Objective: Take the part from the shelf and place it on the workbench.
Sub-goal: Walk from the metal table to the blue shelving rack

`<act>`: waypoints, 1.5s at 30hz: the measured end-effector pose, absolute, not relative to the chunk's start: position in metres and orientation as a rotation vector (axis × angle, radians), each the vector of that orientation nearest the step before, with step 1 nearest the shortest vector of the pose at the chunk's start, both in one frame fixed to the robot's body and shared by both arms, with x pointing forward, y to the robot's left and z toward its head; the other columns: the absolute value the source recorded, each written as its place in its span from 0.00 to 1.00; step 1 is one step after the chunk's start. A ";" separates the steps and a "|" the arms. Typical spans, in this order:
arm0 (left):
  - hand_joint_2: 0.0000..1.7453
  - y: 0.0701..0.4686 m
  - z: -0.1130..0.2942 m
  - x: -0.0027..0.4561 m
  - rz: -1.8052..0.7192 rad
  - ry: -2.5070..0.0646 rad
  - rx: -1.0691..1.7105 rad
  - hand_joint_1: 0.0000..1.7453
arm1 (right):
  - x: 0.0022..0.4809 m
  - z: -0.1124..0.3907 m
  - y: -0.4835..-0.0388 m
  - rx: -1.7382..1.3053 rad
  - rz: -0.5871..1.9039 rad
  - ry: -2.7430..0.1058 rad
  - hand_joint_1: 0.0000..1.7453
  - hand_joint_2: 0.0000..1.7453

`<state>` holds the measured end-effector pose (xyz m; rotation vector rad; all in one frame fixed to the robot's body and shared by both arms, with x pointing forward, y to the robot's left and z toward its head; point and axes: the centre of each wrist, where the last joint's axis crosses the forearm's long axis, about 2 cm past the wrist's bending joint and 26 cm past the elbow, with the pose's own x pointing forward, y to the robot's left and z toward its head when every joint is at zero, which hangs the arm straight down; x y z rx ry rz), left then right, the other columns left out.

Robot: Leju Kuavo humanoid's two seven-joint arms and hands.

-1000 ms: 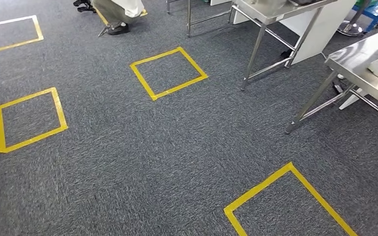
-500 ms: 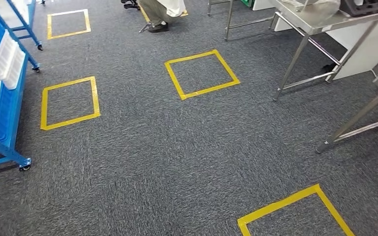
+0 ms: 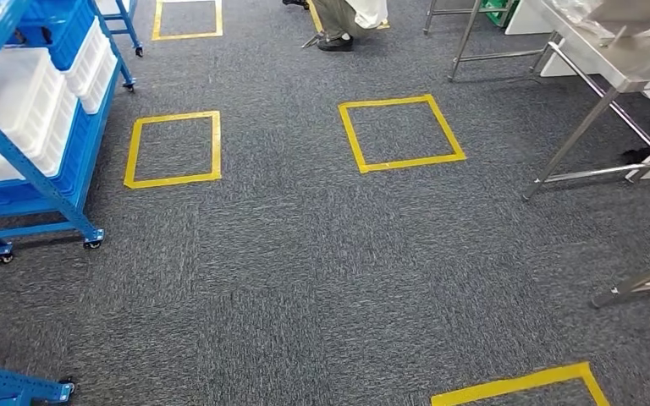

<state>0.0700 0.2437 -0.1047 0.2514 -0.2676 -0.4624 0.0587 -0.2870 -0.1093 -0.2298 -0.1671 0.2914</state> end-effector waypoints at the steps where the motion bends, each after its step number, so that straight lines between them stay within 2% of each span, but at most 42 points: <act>1: 0.00 0.244 -0.105 0.068 -0.459 -0.245 0.250 0.00 | 0.057 -0.109 -0.286 -0.231 0.299 -0.167 0.00 0.00; 13: 0.00 0.239 -0.107 0.053 -0.460 -0.143 0.234 0.00 | 0.056 -0.110 -0.287 -0.245 0.292 -0.144 0.00 0.00; 22: 0.00 0.238 -0.106 0.056 -0.463 -0.197 0.227 0.00 | 0.050 -0.110 -0.296 -0.253 0.291 -0.082 0.00 0.00; 45: 0.00 0.228 -0.105 0.058 -0.473 -0.225 0.206 0.00 | 0.054 -0.110 -0.291 -0.255 0.309 -0.153 0.00 0.00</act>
